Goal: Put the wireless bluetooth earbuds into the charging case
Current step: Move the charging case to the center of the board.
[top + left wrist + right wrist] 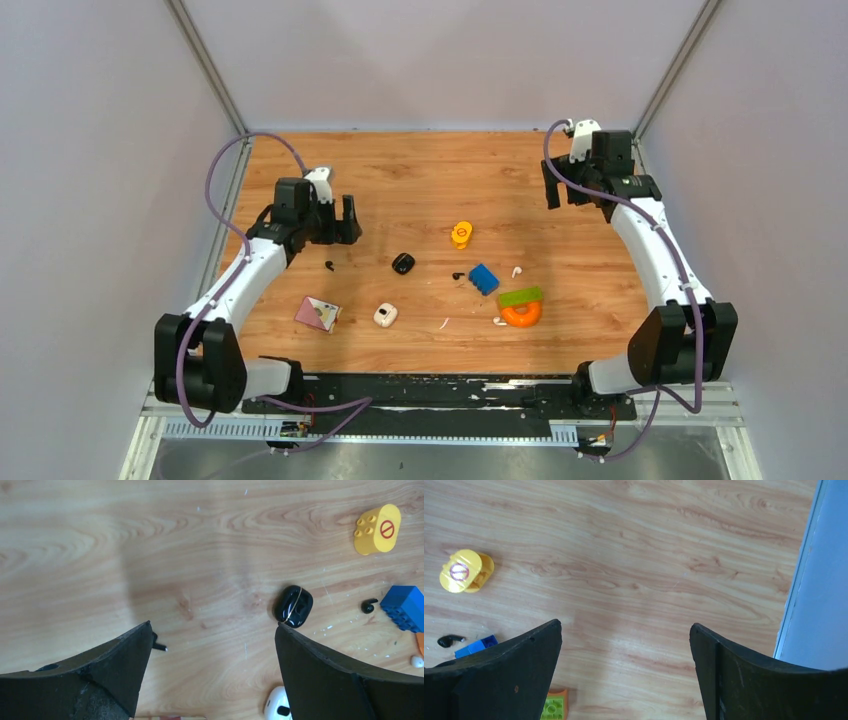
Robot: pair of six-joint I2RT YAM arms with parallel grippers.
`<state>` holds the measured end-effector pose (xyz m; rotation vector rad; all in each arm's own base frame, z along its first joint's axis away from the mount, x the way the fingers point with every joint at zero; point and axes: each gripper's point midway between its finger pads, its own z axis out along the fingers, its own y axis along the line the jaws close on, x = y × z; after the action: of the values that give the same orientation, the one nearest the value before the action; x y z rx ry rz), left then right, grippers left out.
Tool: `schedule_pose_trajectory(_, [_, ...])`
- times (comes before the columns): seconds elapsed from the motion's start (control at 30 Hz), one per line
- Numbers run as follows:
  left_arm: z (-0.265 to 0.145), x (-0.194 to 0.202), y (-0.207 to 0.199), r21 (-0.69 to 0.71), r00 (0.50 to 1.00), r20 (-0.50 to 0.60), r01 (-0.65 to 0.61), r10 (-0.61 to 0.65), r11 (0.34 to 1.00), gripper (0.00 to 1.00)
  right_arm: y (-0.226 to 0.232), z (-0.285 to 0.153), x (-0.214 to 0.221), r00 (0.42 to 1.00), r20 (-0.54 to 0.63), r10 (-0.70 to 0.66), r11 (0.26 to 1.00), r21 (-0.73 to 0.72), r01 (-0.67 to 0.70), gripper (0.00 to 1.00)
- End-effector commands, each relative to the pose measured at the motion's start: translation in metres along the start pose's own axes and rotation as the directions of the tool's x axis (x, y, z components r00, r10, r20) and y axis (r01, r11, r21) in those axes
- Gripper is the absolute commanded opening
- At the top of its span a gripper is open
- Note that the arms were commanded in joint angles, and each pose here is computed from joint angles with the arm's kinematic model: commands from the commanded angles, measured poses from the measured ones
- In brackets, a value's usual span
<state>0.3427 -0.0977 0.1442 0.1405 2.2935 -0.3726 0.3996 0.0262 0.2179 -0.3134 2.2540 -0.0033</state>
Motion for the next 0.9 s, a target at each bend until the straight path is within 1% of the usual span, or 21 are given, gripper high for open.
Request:
schedule_pose_trajectory(0.0, [-0.002, -0.005, -0.015, 0.09, 0.986, 0.052, 0.154, -0.159, 0.984, 0.95, -0.001, -0.004, 0.013, 1.0, 0.005, 0.009, 1.0, 0.028, -0.009, 0.99])
schedule_pose_trajectory(0.07, [-0.001, -0.003, -0.015, 0.086, 0.989, 0.03, 0.143, -0.146, 0.986, 0.93, 0.003, -0.006, 0.016, 1.0, 0.0, -0.031, 1.0, -0.003, 0.031, 0.99])
schedule_pose_trajectory(0.17, [0.0, -0.002, -0.025, 0.155, 0.996, 0.002, 0.087, -0.089, 0.984, 0.9, 0.02, -0.005, 0.022, 0.993, 0.003, -0.117, 0.987, -0.115, 0.116, 0.99])
schedule_pose_trajectory(0.23, [0.002, -0.006, -0.037, 0.215, 0.998, 0.008, 0.067, -0.07, 0.974, 0.83, 0.032, -0.005, 0.019, 0.991, 0.016, -0.132, 0.973, -0.189, 0.133, 0.99])
schedule_pose_trajectory(0.27, [0.005, -0.006, -0.042, 0.224, 0.999, -0.002, 0.044, -0.045, 0.974, 0.82, 0.038, -0.007, 0.013, 0.991, 0.029, -0.131, 0.965, -0.225, 0.134, 0.99])
schedule_pose_trajectory(0.33, [0.013, 0.0, -0.052, 0.218, 0.998, -0.027, -0.048, 0.055, 0.975, 0.83, 0.054, -0.015, 0.0, 0.989, 0.077, -0.128, 0.937, -0.317, 0.146, 0.99])
schedule_pose_trajectory(0.4, [0.024, 0.008, -0.062, 0.216, 0.987, -0.066, -0.131, 0.149, 0.968, 0.84, 0.066, -0.024, -0.014, 0.984, 0.134, -0.12, 0.911, -0.38, 0.163, 0.99])
schedule_pose_trajectory(0.5, [0.04, 0.024, -0.074, 0.225, 0.97, -0.148, -0.155, 0.191, 0.962, 0.84, 0.07, -0.031, -0.029, 0.979, 0.176, -0.098, 0.903, -0.398, 0.162, 0.99])
schedule_pose_trajectory(0.57, [0.047, 0.029, -0.08, 0.232, 0.961, -0.164, -0.183, 0.224, 0.955, 0.85, 0.068, -0.033, -0.032, 0.978, 0.188, -0.094, 0.908, -0.386, 0.161, 0.99])
schedule_pose_trajectory(0.67, [0.057, 0.042, -0.096, 0.296, 0.926, -0.2, -0.254, 0.32, 0.921, 0.85, 0.065, -0.029, -0.024, 0.978, 0.178, -0.106, 0.914, -0.369, 0.166, 0.99])
schedule_pose_trajectory(0.73, [0.067, 0.063, -0.108, 0.376, 0.885, -0.264, -0.271, 0.383, 0.886, 0.85, 0.063, -0.027, -0.019, 0.981, 0.166, -0.105, 0.921, -0.356, 0.158, 0.99])
schedule_pose_trajectory(0.77, [0.069, 0.071, -0.111, 0.403, 0.861, -0.289, -0.286, 0.417, 0.87, 0.87, 0.064, -0.028, -0.017, 0.981, 0.165, -0.105, 0.92, -0.358, 0.158, 0.99])
schedule_pose_trajectory(0.8, [0.073, 0.077, -0.11, 0.402, 0.838, -0.313, -0.309, 0.446, 0.862, 0.87, 0.066, -0.029, -0.015, 0.981, 0.164, -0.104, 0.917, -0.366, 0.159, 0.99])
schedule_pose_trajectory(0.87, [0.08, 0.083, -0.104, 0.379, 0.811, -0.344, -0.342, 0.474, 0.86, 0.85, 0.069, -0.031, -0.013, 0.979, 0.171, -0.107, 0.91, -0.379, 0.166, 0.99])
